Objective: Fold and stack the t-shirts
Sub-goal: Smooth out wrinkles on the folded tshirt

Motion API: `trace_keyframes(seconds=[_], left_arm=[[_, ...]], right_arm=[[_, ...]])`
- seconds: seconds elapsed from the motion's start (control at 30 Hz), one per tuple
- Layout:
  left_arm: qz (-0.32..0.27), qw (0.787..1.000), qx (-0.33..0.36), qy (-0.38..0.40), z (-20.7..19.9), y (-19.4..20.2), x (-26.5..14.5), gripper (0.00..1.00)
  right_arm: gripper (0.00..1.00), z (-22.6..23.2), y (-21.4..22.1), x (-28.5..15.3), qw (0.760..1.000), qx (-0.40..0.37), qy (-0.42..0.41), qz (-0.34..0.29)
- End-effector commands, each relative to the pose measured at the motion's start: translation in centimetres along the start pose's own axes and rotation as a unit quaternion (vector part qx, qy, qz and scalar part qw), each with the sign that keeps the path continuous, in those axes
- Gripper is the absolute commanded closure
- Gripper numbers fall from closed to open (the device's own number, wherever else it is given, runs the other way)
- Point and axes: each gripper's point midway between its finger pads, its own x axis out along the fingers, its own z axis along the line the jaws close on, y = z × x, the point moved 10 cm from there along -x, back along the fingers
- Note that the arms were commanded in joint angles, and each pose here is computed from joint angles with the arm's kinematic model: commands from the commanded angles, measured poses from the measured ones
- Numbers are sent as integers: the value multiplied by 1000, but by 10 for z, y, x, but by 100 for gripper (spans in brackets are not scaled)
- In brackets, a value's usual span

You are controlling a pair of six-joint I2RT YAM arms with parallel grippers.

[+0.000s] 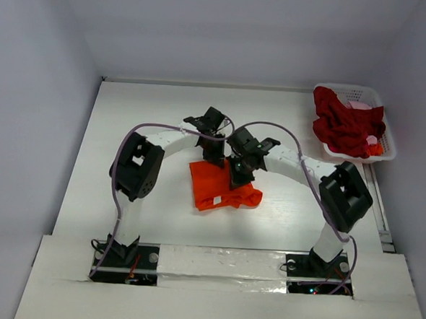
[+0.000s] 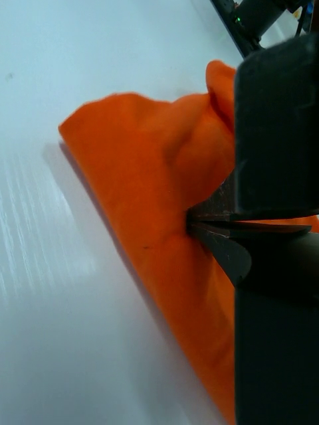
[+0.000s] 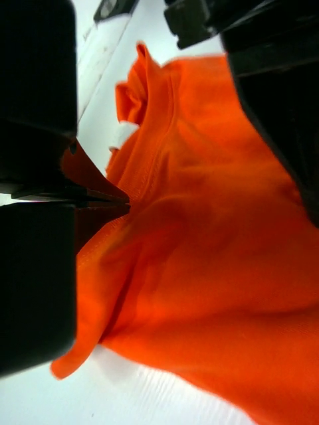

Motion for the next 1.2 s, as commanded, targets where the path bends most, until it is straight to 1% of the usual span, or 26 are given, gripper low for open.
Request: trace_keyframes(seconds=[0.0,0.2,0.4,0.53,0.63,0.73,0.93,1.0,1.17], left_arm=[[14,1000,11,4,5,1,9,100],[28,1000,10,5,8,2,19,100],[64,998,1,-7,22,13,44,100],[75,997,-12,-14,31,17,49,100],[80,996,-17,-19,37,23,46,100],[81,996,-16,-27,41,31,39,100],[78,995,-38,-48,62,43,22,100],[76,995,-39,-47,62,47,17,100],[89,993,-49,-55,74,62,19,100]], right_arm=[[100,4,8,19,1000,-25,9,11],[100,1,28,33,999,-24,6,38],[100,-10,50,56,997,11,-3,70],[100,-15,62,63,996,41,-4,80],[100,-15,65,63,996,51,-5,79],[100,-13,60,58,996,50,0,71],[100,-5,51,44,997,56,-1,57],[100,-4,49,42,997,60,-2,56],[100,-17,52,50,994,90,11,66]])
